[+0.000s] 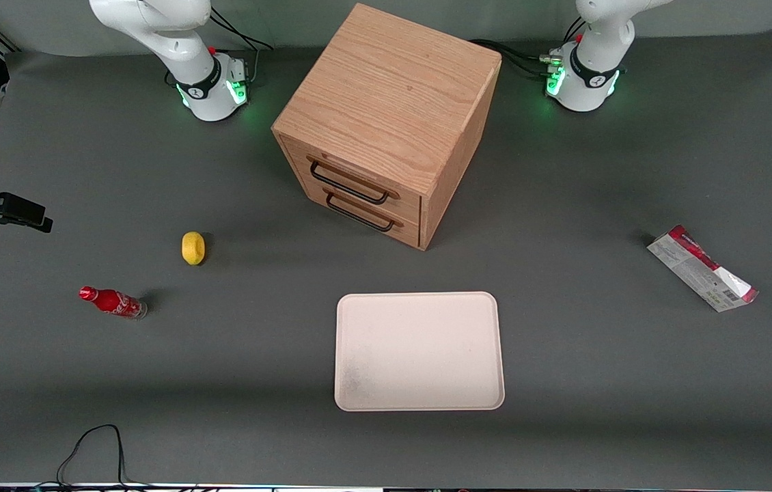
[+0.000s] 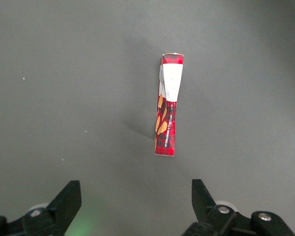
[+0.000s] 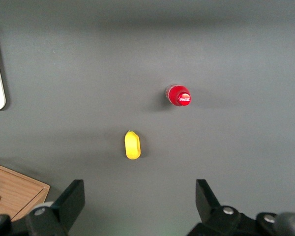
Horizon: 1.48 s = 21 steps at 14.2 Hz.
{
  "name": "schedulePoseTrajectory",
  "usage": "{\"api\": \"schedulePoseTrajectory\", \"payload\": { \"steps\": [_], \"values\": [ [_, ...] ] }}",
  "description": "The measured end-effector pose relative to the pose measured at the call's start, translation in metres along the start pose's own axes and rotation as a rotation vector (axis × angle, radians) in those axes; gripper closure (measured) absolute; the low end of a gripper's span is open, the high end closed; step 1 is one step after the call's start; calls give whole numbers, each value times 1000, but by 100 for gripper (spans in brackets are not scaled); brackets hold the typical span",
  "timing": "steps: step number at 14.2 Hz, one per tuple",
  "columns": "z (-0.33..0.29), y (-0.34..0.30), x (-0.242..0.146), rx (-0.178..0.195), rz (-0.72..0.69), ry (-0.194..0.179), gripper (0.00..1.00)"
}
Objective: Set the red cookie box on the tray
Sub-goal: 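Move the left gripper over the red-and-white cookie box, then lower the left gripper, close on the cookie box end, and lift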
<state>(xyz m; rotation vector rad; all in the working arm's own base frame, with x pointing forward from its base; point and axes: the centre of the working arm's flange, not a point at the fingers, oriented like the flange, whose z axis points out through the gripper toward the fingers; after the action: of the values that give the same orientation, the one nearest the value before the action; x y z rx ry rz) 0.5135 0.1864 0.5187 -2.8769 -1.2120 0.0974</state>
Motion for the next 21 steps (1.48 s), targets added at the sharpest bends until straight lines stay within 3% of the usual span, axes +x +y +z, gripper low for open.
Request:
{"api": "schedulePoseTrajectory", "payload": {
  "steps": [3,5,9,12,18,21],
  "values": [
    [42,7,5,-45,-30,14,0],
    [96,12,8,-66,-33,46,0],
    [194,19,9,-82,-40,71,0],
    [232,24,18,-110,-71,77,0],
    [276,28,26,-121,-83,103,0],
    [280,28,27,-121,-82,104,31]
  ]
}}
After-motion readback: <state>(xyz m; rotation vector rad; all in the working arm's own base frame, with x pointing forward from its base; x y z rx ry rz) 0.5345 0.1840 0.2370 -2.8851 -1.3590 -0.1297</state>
